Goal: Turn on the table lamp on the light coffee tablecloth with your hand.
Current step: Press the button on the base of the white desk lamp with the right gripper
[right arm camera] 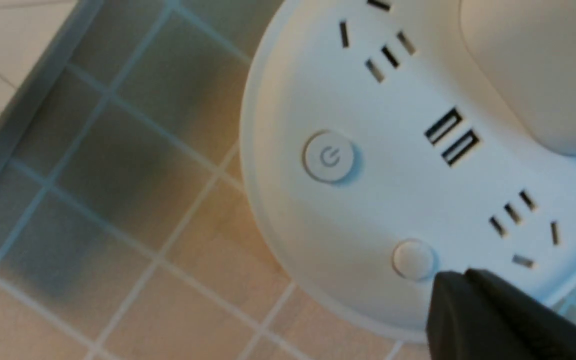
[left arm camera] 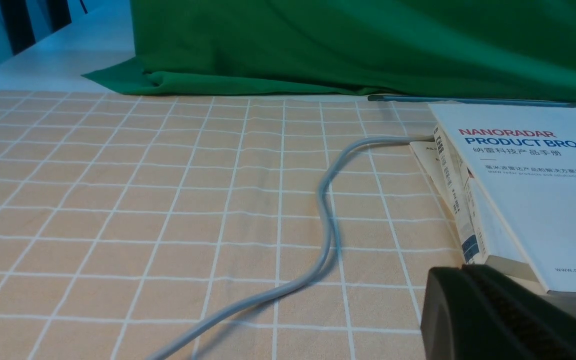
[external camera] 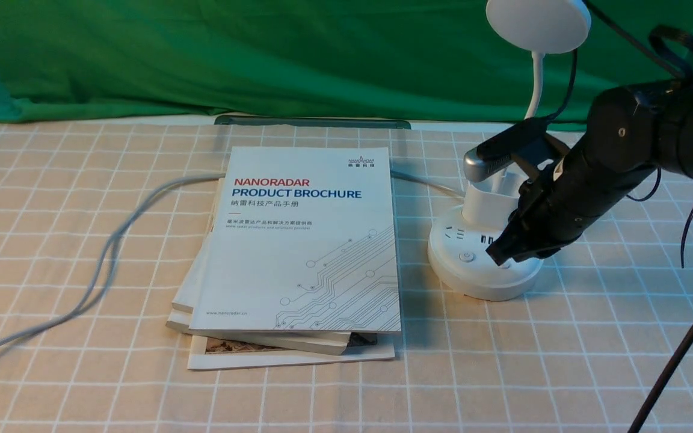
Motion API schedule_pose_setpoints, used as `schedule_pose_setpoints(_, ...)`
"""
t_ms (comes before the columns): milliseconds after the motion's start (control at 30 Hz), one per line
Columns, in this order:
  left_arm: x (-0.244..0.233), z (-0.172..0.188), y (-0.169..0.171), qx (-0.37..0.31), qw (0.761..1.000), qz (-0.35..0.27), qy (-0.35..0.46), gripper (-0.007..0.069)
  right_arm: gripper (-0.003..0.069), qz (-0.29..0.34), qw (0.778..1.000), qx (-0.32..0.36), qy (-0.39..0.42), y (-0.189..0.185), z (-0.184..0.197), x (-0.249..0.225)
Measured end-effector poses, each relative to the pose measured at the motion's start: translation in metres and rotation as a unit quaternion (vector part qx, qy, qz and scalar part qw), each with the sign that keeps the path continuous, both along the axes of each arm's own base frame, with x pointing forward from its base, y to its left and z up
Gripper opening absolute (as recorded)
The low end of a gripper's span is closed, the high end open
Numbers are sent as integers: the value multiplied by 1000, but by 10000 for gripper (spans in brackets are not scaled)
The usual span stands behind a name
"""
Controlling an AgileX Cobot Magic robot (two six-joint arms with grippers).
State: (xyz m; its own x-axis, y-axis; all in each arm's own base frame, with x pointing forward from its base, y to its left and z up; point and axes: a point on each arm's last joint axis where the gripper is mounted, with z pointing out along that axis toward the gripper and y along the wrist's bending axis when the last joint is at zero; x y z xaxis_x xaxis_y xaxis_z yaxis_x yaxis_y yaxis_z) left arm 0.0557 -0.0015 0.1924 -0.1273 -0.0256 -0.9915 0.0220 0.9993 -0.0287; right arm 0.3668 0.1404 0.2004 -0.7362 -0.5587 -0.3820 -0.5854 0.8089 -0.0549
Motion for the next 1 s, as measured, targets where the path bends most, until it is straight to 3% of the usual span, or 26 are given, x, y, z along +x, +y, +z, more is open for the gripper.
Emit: schedule_pose_setpoints(1000,0,0,0,0,1000,0,0,21,30,8,1000,-11,9,7,-25,7)
